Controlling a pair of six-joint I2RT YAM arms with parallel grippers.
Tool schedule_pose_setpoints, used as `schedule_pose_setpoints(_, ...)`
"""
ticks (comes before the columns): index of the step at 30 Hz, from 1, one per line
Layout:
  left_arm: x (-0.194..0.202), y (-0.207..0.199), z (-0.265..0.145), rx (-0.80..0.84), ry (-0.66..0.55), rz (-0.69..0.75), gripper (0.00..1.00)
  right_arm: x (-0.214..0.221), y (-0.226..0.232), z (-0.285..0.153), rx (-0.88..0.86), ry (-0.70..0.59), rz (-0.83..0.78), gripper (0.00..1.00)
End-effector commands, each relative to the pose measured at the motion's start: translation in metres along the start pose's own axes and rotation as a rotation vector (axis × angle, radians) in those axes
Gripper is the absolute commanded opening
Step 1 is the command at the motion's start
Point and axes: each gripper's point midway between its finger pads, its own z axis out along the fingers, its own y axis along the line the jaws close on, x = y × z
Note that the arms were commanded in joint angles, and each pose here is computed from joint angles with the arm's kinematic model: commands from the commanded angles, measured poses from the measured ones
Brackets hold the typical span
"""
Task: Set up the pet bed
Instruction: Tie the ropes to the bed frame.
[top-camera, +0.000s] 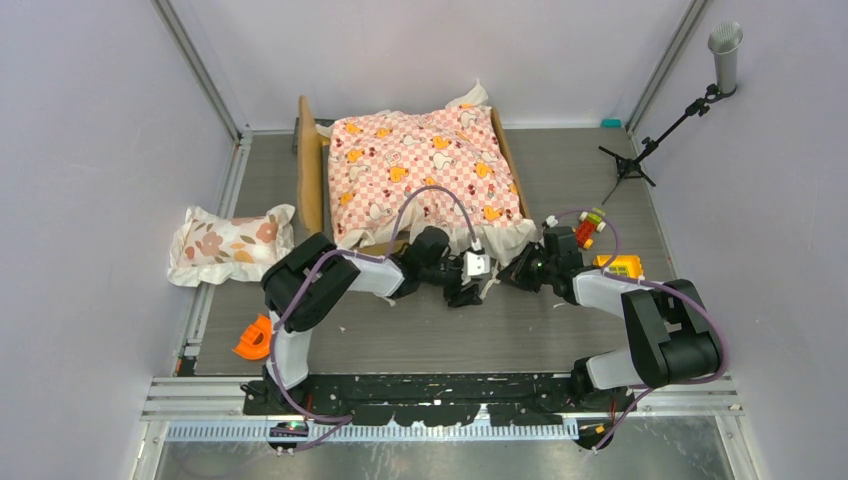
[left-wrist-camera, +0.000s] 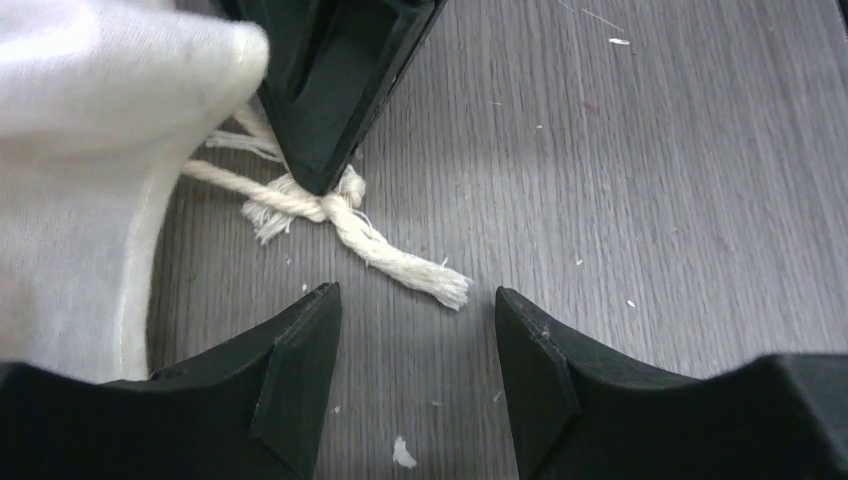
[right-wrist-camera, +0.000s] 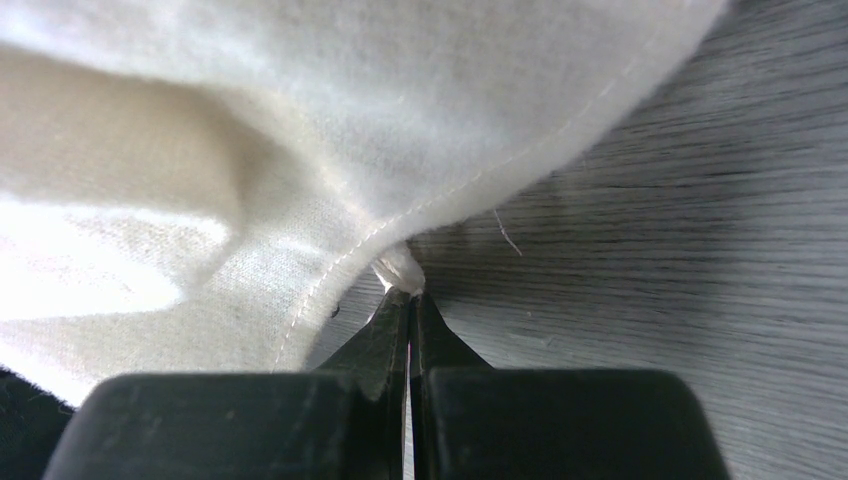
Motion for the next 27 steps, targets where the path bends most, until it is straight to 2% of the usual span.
schedule_pose_setpoints(1, -0.011, 0.006, -0.005, -0.026, 0.145, 0.111, 0.6, -0.01, 0.016, -0.004, -0.045, -0.019, -0.036, 0.02)
schedule_pose_setpoints(9, -0.016, 0.019, -0.013, -0.006, 0.244, 0.266, 0.59, -0.009, 0.016, -0.003, -0.046, -0.013, -0.036, 0.02)
schedule_pose_setpoints(15, -0.015, 0.022, -0.011, 0.106, 0.219, 0.289, 0.57, -0.009, 0.016, -0.002, -0.049, -0.01, -0.037, 0.02)
schedule_pose_setpoints(23, -0.008, 0.047, 0.0, 0.024, 0.242, 0.305, 0.56, -0.01, 0.017, 0.002, -0.053, -0.005, -0.03, 0.02)
schedule_pose_setpoints(27, -0.011, 0.056, 0.004, -0.02, 0.218, 0.305, 0.55, -0.011, 0.017, 0.002, -0.053, -0.007, -0.033, 0.02)
